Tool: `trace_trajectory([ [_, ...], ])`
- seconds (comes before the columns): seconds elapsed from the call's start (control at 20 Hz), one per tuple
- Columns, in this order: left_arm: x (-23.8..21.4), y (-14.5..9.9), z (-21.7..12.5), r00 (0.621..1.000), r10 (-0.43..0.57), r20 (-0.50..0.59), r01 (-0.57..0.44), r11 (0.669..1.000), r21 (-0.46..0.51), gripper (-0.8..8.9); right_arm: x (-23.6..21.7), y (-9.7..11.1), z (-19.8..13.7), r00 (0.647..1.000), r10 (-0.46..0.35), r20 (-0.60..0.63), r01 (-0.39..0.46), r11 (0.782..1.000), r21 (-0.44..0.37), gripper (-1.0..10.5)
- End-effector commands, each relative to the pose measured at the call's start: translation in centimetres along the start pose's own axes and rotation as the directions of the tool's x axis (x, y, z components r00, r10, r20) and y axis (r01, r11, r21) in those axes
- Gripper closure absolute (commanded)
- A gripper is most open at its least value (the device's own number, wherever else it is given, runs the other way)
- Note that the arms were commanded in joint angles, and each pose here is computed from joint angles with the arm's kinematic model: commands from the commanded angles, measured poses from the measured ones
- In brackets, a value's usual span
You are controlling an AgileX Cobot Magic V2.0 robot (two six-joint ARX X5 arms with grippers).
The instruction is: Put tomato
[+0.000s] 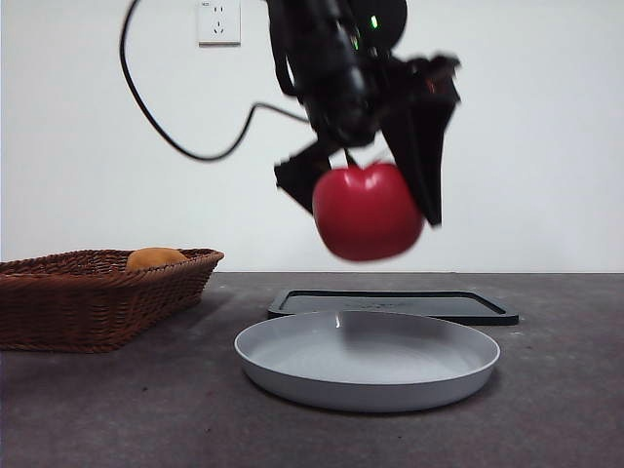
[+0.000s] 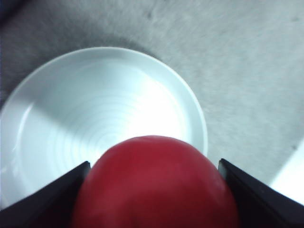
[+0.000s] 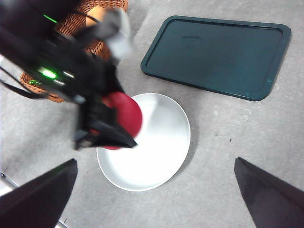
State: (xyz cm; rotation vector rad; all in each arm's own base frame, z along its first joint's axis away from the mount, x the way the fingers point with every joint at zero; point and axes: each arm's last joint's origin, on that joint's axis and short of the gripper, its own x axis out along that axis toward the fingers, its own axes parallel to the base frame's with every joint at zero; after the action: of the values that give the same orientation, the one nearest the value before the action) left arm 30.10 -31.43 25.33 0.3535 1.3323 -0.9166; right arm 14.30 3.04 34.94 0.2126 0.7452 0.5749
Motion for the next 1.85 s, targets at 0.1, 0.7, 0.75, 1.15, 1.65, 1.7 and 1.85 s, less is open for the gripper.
trace_trajectory([
  [0.1, 3.1, 0.6, 0.6, 0.997, 0.051, -0.059, -0.051, 0.999, 0.007, 4.49, -0.1, 0.1, 0.4, 1.0, 0.003, 0.009, -0.003, 1.0, 0.003, 3.7],
  [0.7, 6.6, 1.7, 1.0, 0.993, 0.083, -0.085, -0.084, 0.996, -0.006, 4.49, -0.1, 0.1, 0.4, 1.0, 0.002, 0.008, -0.002, 1.0, 0.002, 3.7],
  [0.75, 6.8, 1.8, 1.0, 0.992, 0.083, -0.091, -0.084, 0.996, -0.007, 4.49, -0.1, 0.1, 0.4, 1.0, 0.002, 0.008, -0.002, 1.0, 0.002, 3.7],
  [1.15, 7.7, 2.0, 1.0, 0.99, 0.082, -0.111, -0.084, 0.996, -0.014, 4.4, -0.1, 0.1, 0.4, 1.0, 0.002, 0.008, -0.002, 1.0, 0.003, 3.7],
  [1.65, 4.2, 1.7, 2.2, 0.993, 0.085, -0.081, -0.087, 0.996, -0.02, 1.88, -0.1, 0.1, 0.3, 1.0, 0.002, 0.004, -0.002, 1.0, 0.005, 3.7],
  [1.7, 2.9, 1.4, 2.6, 0.994, 0.086, -0.063, -0.087, 0.996, -0.016, 1.88, -0.1, 0.1, 0.3, 1.0, 0.002, 0.004, -0.002, 1.0, 0.005, 3.7],
  [1.85, -0.8, 0.3, 3.1, 0.996, 0.087, -0.029, -0.087, 0.996, -0.009, 1.88, -0.1, 0.1, 0.3, 1.0, 0.002, 0.004, -0.002, 1.0, 0.005, 3.7],
])
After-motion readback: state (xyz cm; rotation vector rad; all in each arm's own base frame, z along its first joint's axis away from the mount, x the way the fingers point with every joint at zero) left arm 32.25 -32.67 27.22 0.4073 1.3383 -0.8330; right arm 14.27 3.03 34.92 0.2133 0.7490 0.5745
